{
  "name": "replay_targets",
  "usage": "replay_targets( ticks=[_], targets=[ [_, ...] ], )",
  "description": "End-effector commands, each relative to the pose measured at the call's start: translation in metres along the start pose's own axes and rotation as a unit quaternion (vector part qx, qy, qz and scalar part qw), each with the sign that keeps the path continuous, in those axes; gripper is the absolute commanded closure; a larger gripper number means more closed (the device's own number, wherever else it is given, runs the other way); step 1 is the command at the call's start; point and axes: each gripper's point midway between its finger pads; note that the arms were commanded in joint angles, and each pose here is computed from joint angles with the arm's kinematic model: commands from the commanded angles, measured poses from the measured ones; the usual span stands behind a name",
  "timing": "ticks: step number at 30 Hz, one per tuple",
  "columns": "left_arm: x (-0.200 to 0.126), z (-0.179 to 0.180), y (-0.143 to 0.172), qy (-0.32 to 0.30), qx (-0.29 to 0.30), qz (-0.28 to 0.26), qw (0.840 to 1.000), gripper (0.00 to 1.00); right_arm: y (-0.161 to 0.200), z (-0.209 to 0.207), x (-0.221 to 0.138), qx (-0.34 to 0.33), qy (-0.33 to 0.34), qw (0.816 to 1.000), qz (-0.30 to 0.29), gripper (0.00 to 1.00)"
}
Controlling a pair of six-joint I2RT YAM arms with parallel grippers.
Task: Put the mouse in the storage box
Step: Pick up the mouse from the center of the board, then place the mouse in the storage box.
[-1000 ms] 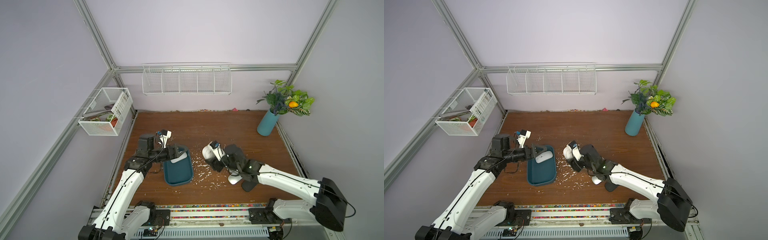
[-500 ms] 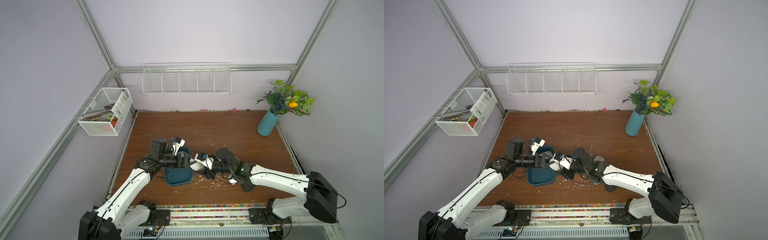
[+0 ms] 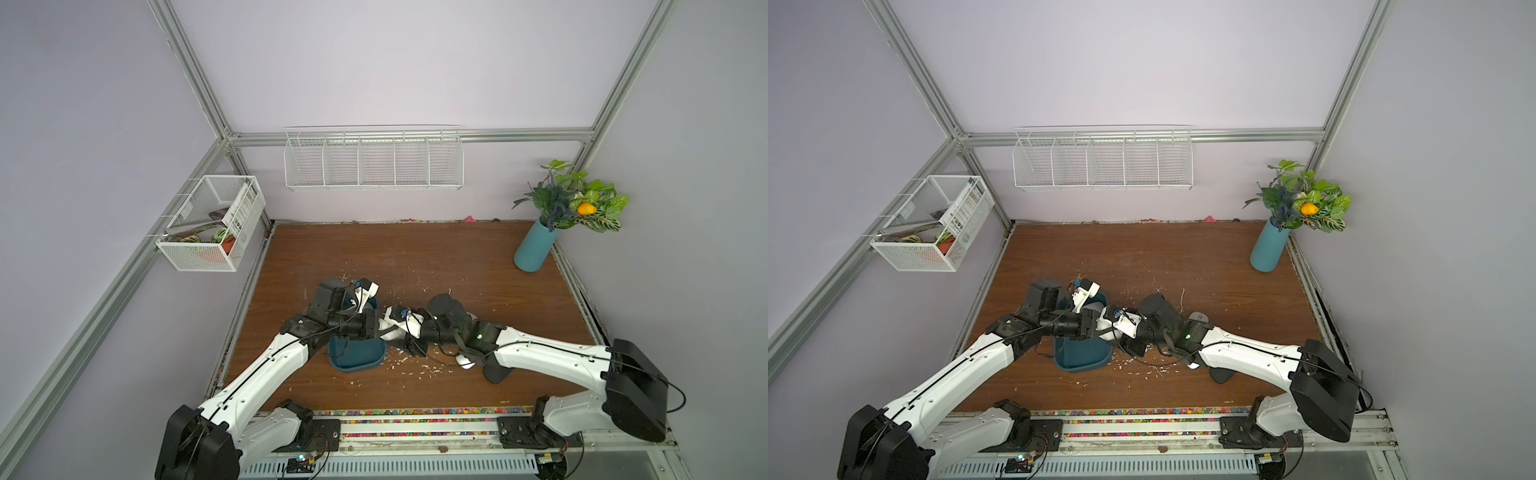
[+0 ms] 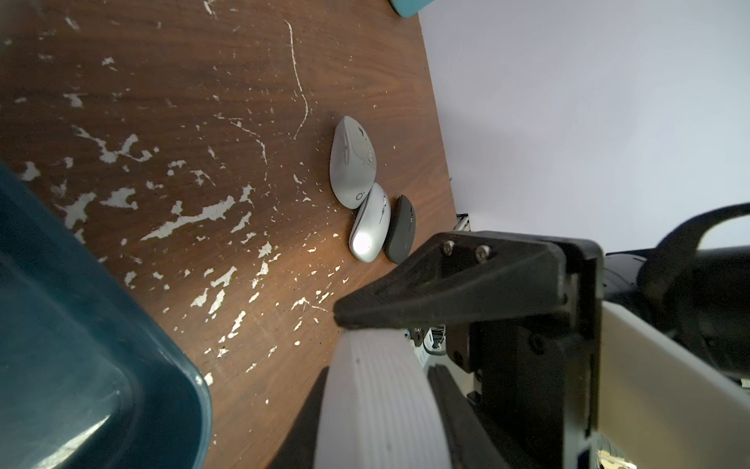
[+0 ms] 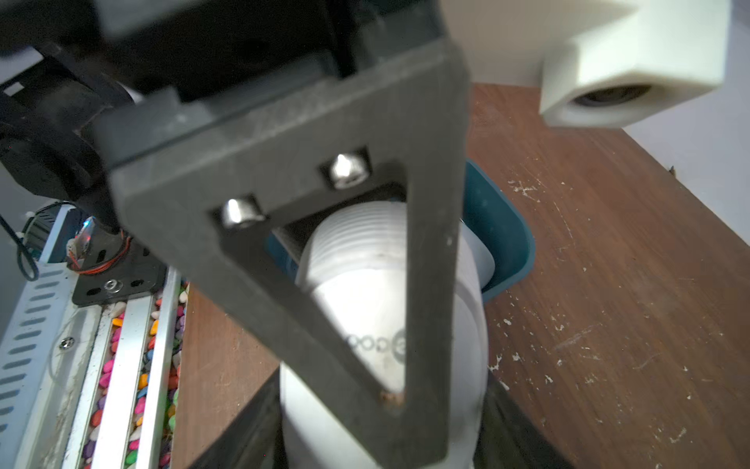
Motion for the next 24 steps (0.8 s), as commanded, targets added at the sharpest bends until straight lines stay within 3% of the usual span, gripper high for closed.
replay_targets(
  ticks=[1, 3, 7, 9, 12, 18, 24],
  targets=[
    [-0.005, -0.001, -0.006, -0.012, 0.017, -0.029, 0.999, 0.93, -0.011, -0.005, 0.0, 0.005, 0.015, 1.0, -0.017, 0.18],
    [-0.01, 0.004, -0.011, -0.032, 0.012, -0.051, 0.998, 0.99, -0.003, -0.018, -0.002, 0.035, 0.057, 0.998, -0.007, 0.04],
    [-0.028, 0.032, -0.024, -0.117, -0.025, -0.121, 0.985, 1.0, 0.012, -0.044, -0.02, 0.103, 0.127, 0.987, -0.01, 0.01],
    [-0.045, 0.061, -0.029, -0.184, -0.062, -0.158, 0.968, 0.96, 0.027, -0.067, -0.034, 0.172, 0.158, 0.972, -0.015, 0.01],
    [-0.081, 0.104, -0.033, -0.27, -0.136, -0.215, 0.929, 0.97, 0.064, -0.098, -0.054, 0.263, 0.203, 0.943, -0.001, 0.03],
    [-0.069, 0.116, -0.043, -0.249, -0.142, -0.221, 0.932, 0.97, 0.1, -0.11, -0.08, 0.283, 0.263, 0.922, 0.015, 0.04],
    [-0.037, 0.13, -0.05, -0.209, -0.149, -0.196, 0.947, 0.97, 0.115, -0.107, -0.081, 0.306, 0.267, 0.914, 0.018, 0.05]
  ],
)
Point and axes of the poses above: each gripper's point midway between its finger pads, its own x axis out along the fingers, its own z axis along the line the jaws close on, y = z × x, and after that the axes turned 7 degrees about -x, right-handed
